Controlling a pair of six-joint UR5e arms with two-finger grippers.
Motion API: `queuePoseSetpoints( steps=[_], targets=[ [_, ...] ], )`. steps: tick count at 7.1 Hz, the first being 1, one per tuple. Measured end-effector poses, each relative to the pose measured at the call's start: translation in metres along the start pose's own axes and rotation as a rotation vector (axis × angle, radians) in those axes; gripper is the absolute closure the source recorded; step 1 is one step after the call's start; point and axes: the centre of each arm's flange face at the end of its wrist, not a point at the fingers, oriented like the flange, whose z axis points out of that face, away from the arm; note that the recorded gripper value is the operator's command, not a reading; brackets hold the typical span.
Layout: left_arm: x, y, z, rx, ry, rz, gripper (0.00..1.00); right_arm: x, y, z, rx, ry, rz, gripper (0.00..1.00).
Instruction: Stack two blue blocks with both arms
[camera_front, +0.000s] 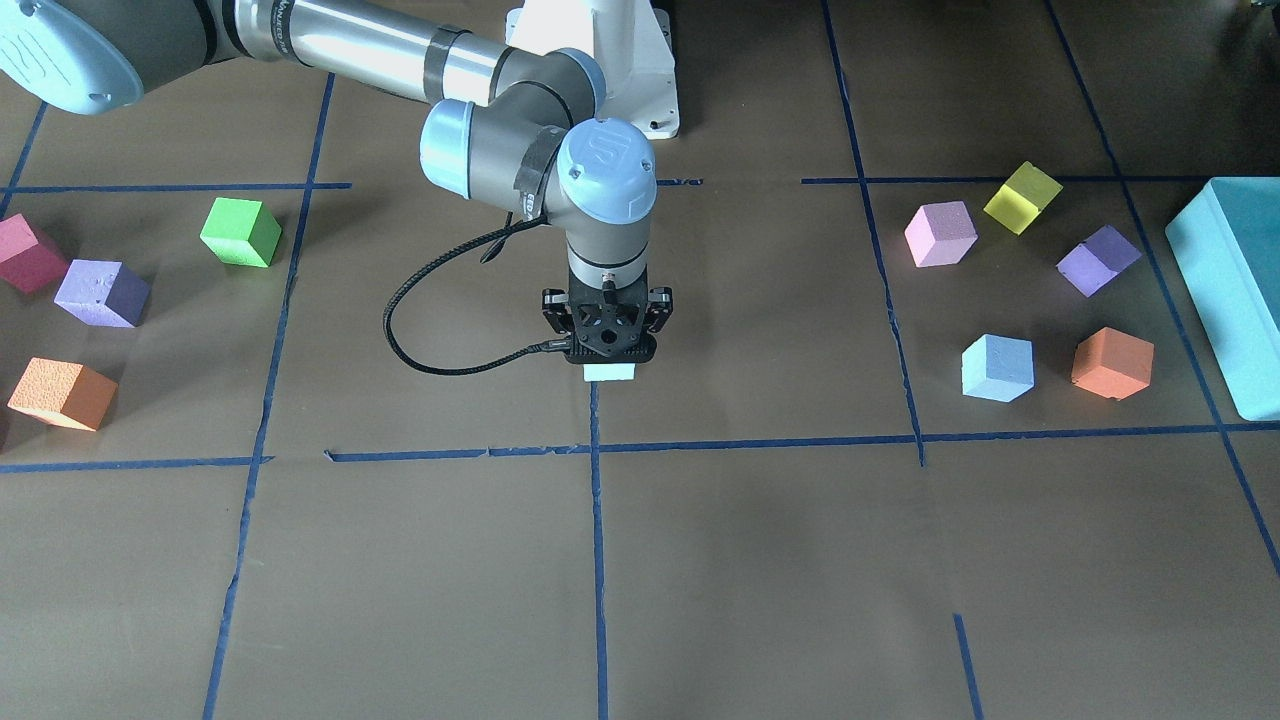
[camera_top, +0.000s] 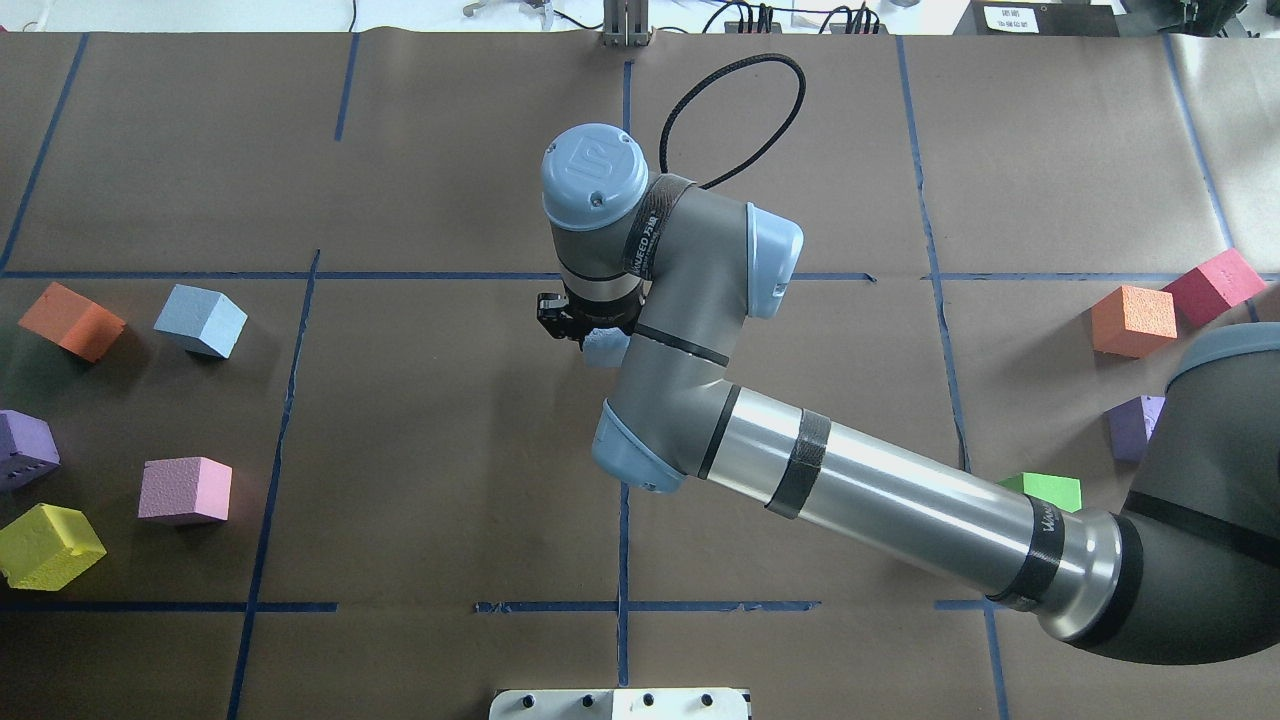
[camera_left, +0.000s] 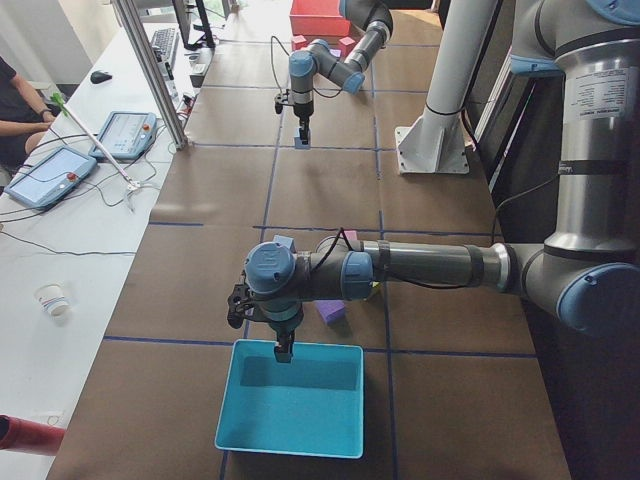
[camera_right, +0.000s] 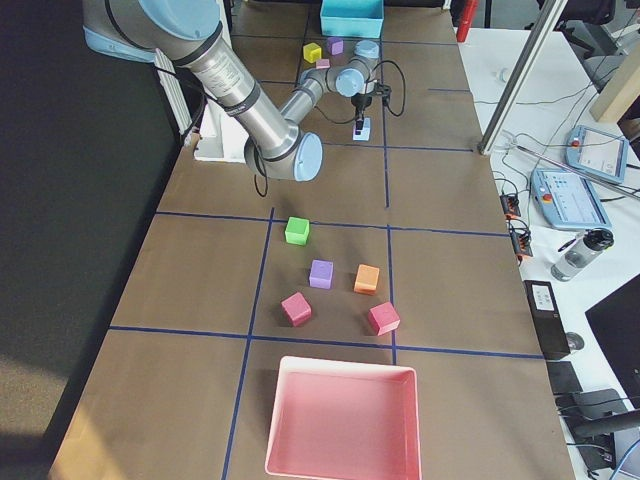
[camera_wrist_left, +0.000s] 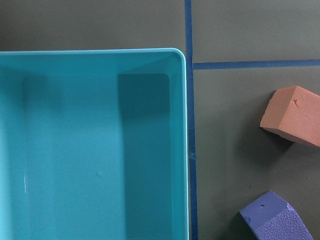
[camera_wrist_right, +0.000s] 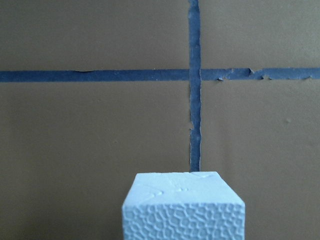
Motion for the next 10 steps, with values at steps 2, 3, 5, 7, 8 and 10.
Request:
queuePoseSetpoints(
  steps=[2, 3, 5, 7, 8, 10],
  targets=[
    [0.000, 0.000, 0.000, 0.001, 0.000, 0.000, 0.00, 0.007, 0.003, 0.011, -0.009, 0.014, 0.001, 0.38],
    [0.000, 0.000, 0.000, 0.001, 0.000, 0.001, 0.00, 0.009, 0.004, 0.015, -0.012, 0.019, 0.002, 0.08],
    [0.001, -0.001, -0.001, 0.001, 0.000, 0.001, 0.00, 0.011, 0.006, 0.020, -0.013, 0.026, -0.001, 0.01],
    [0.002, -0.001, -0.002, 0.003, 0.000, 0.003, 0.00, 0.010, 0.006, 0.018, -0.010, 0.023, -0.001, 0.01],
    [0.003, -0.002, -0.003, 0.006, -0.001, 0.004, 0.00, 0.010, 0.004, 0.015, -0.006, 0.018, 0.000, 0.01],
    [0.004, -0.003, -0.004, 0.008, -0.001, 0.005, 0.00, 0.015, -0.010, -0.011, 0.020, 0.000, 0.014, 0.01]
  ],
)
